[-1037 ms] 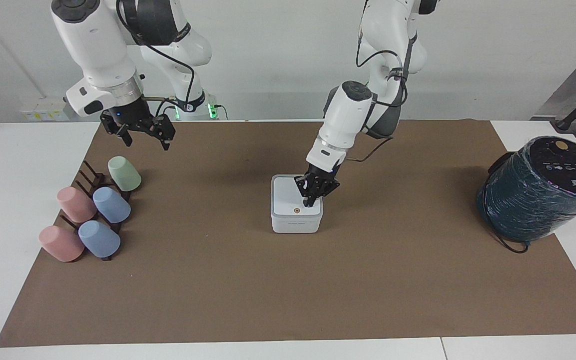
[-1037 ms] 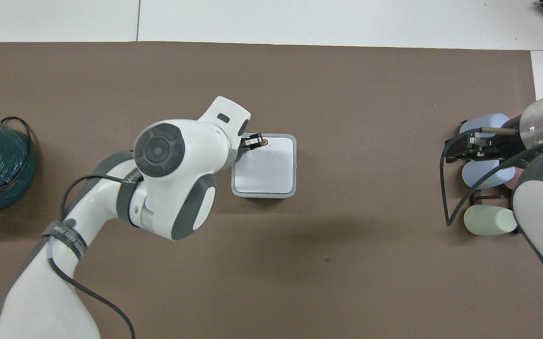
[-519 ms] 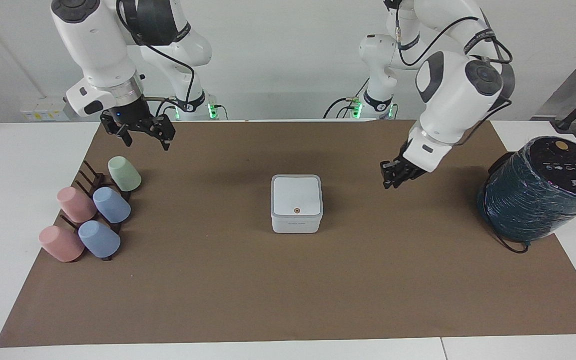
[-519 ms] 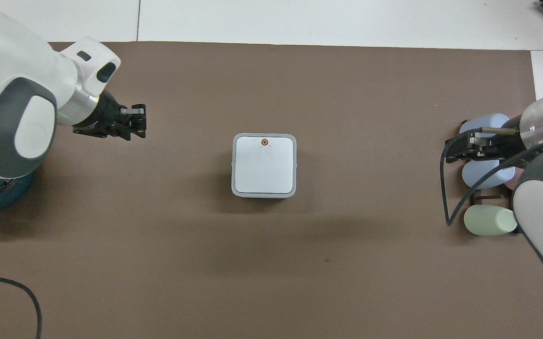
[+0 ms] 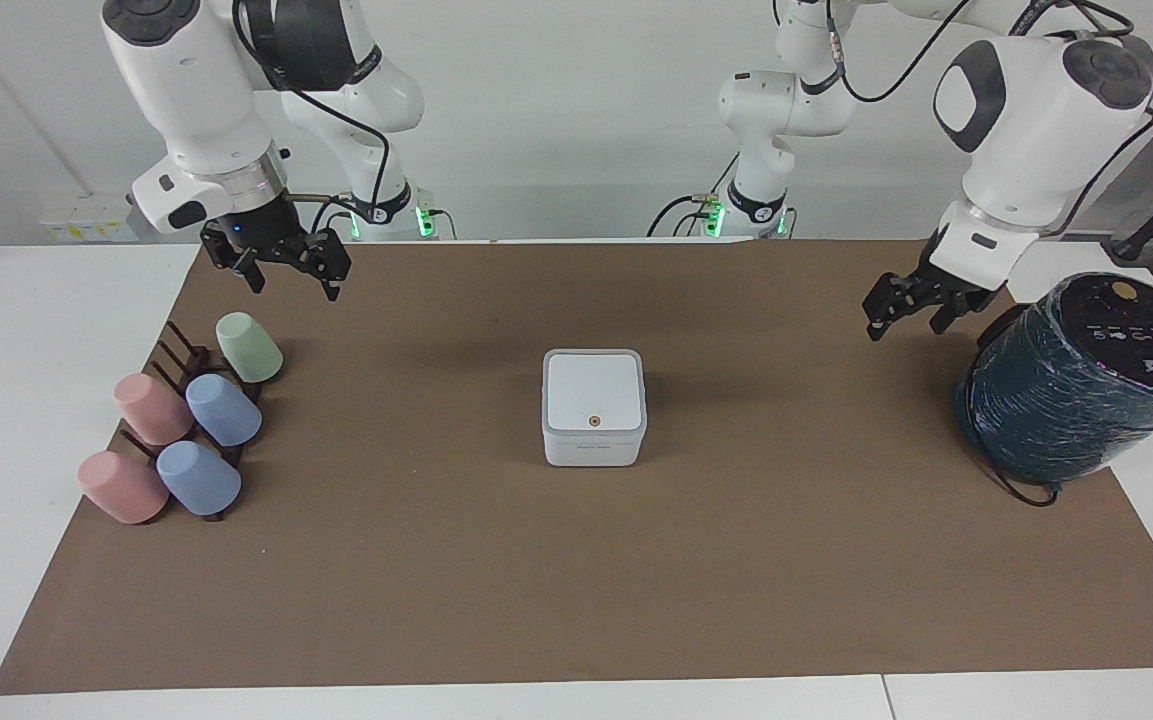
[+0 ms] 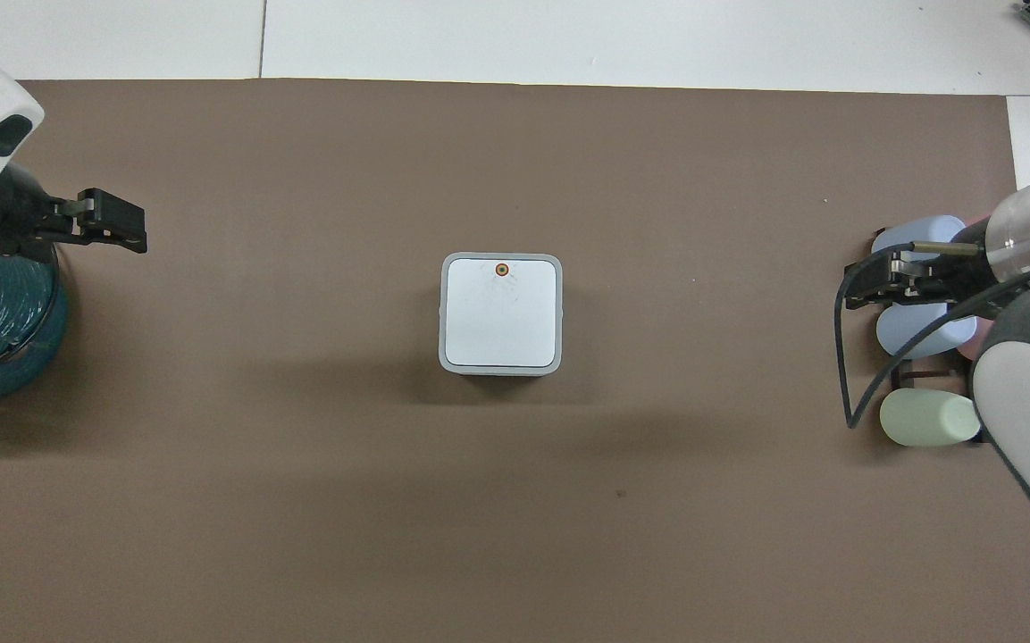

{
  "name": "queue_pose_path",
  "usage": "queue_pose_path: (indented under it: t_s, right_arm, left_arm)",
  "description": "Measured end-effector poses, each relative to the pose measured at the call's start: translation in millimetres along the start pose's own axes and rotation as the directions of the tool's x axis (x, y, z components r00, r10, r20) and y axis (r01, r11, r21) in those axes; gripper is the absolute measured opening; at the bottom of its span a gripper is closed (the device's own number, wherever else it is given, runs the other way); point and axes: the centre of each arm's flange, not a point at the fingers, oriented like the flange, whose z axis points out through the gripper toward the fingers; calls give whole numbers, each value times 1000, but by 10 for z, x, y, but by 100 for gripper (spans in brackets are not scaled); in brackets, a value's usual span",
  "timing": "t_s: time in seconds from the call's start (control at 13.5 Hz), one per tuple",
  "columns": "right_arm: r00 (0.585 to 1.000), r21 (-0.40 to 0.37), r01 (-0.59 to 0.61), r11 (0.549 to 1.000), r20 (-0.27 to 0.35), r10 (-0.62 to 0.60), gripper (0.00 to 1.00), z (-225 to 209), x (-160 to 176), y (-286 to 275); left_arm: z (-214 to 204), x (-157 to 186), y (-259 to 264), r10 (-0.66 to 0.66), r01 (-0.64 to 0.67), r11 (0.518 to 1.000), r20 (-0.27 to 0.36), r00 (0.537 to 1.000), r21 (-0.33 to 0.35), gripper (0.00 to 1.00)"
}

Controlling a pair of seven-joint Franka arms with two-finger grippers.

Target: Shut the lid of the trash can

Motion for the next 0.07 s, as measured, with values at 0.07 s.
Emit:
queue_pose_path:
  t_s: [0.07]
  right_arm:
    - [1000, 0, 0, 1000, 0, 0, 100, 0, 0, 0]
  left_arm:
    - [-57, -22, -6, 19, -19, 1000, -10, 1000, 0, 100]
